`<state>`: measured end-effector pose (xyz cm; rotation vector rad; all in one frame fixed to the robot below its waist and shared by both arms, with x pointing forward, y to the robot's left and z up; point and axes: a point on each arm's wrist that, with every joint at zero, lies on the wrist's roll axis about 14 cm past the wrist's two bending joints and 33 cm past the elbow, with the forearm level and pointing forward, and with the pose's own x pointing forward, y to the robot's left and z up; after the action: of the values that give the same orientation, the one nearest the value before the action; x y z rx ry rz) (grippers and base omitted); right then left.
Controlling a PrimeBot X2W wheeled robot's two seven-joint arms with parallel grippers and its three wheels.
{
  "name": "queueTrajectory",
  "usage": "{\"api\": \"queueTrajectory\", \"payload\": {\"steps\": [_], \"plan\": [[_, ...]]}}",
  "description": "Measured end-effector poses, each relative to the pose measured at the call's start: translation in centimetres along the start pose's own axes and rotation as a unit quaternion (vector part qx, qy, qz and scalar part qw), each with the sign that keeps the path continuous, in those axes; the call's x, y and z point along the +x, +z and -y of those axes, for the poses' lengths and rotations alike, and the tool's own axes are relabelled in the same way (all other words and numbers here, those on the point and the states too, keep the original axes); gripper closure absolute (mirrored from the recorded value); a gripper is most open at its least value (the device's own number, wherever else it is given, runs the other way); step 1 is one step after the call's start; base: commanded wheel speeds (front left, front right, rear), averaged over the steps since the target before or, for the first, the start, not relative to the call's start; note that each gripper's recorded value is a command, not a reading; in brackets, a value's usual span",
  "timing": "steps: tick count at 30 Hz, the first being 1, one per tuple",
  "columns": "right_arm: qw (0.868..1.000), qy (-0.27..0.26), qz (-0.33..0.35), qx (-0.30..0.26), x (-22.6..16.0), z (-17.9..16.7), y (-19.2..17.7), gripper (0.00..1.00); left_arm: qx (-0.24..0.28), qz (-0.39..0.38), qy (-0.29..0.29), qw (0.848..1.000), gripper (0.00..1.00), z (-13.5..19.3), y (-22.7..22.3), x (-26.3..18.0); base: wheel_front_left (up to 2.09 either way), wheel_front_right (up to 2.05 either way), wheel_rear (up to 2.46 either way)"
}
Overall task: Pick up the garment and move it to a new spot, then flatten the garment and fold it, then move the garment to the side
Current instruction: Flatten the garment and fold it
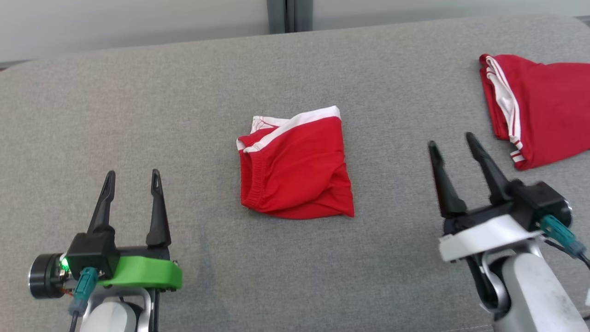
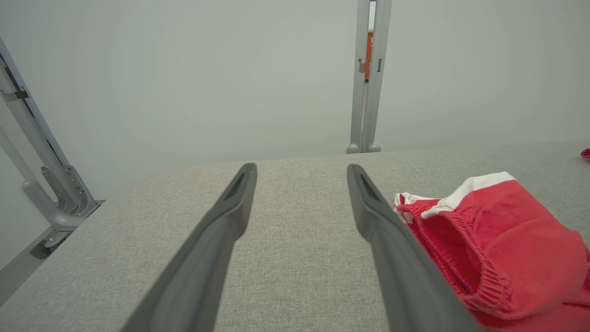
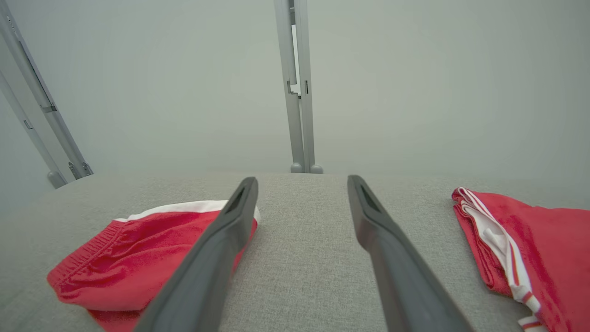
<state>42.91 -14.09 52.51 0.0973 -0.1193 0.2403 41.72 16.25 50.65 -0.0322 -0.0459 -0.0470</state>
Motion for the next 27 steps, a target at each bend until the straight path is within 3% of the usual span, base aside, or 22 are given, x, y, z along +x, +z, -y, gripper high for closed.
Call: {"api": "queueTrajectory", "payload": {"steps": [9, 27], "plan": [[0.998, -0.057, -0.002, -0.014, -4.9, 2.4, 2.5, 0.00, 0.001, 0.001, -0.010, 1.000, 0.00, 0.7, 0.5, -2.2, 0.00, 0.00, 0.00], [0.999, -0.052, -0.002, -0.004, -8.1, 0.8, 4.4, 0.00, -0.002, -0.004, 0.001, 1.000, 0.00, 0.1, 0.6, -5.3, 0.00, 0.00, 0.00]]}}
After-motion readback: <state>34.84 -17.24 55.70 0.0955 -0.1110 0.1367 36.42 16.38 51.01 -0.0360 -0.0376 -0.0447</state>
